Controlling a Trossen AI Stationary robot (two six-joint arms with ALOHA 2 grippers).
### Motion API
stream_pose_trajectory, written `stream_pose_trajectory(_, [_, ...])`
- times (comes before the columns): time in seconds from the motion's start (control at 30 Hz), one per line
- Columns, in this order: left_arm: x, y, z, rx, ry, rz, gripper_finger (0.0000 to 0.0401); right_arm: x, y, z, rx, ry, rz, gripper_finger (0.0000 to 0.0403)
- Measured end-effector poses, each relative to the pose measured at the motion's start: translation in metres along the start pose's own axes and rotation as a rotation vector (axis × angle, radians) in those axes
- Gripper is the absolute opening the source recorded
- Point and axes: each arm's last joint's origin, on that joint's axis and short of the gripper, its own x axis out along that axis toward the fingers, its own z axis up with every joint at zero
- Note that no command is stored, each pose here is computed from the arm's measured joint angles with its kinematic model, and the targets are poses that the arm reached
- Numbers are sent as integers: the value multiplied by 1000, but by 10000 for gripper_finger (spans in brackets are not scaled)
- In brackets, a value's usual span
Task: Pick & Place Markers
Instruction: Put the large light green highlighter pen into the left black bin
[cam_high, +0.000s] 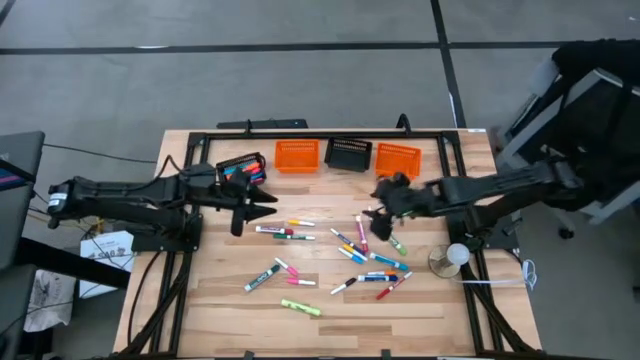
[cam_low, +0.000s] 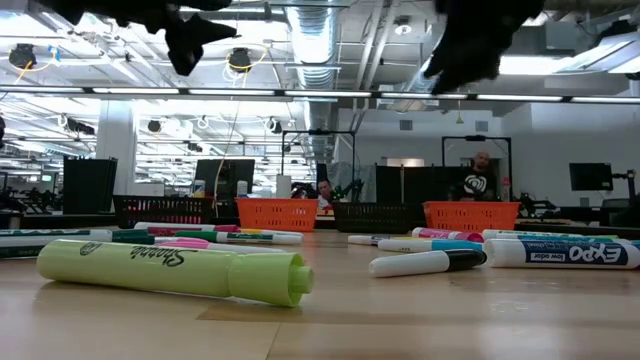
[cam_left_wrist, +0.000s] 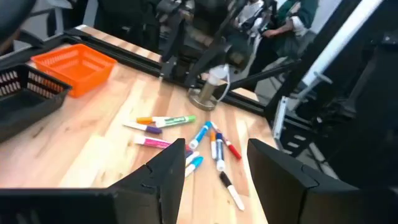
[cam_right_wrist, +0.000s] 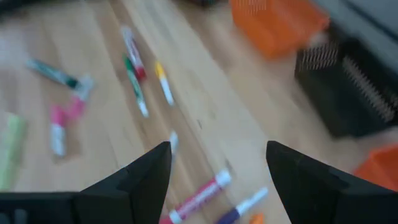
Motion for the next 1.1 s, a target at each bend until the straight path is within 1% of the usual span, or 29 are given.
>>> stream_pose_trajectory(0.07, [3,-1,4,2,-2,6,172,-18,-8,-1,11,-86,35,254])
stream_pose_trajectory(0.2, [7,-3,8,3,2,3,172,-45,-25,-13,54,-260,105,254])
stream_pose_trajectory(0.3, [11,-9,12,8,1,-2,172,-59,-37,-28,98,-376,153,254])
stream_pose_trajectory(0.43, [19,-18,16,20,6,22,172,-72,-47,-45,97,-475,254,254])
stream_pose_trajectory(0.53, [28,-25,18,27,23,32,172,-77,-54,-58,89,-505,279,254])
stream_pose_trajectory(0.63, [38,-31,14,29,100,53,172,-75,-61,-73,97,-522,278,254])
stream_pose_trajectory(0.77, [54,-38,7,-6,219,67,172,-75,-68,-90,120,-583,300,254])
stream_pose_trajectory(0.87, [65,-46,4,-22,256,55,172,-75,-72,-100,150,-667,334,254])
stream_pose_trajectory(0.97, [74,-55,1,-32,299,45,172,-73,-75,-110,160,-707,368,254])
stream_pose_trajectory(1.1, [84,-68,-8,-52,409,51,172,-69,-79,-122,201,-733,391,254])
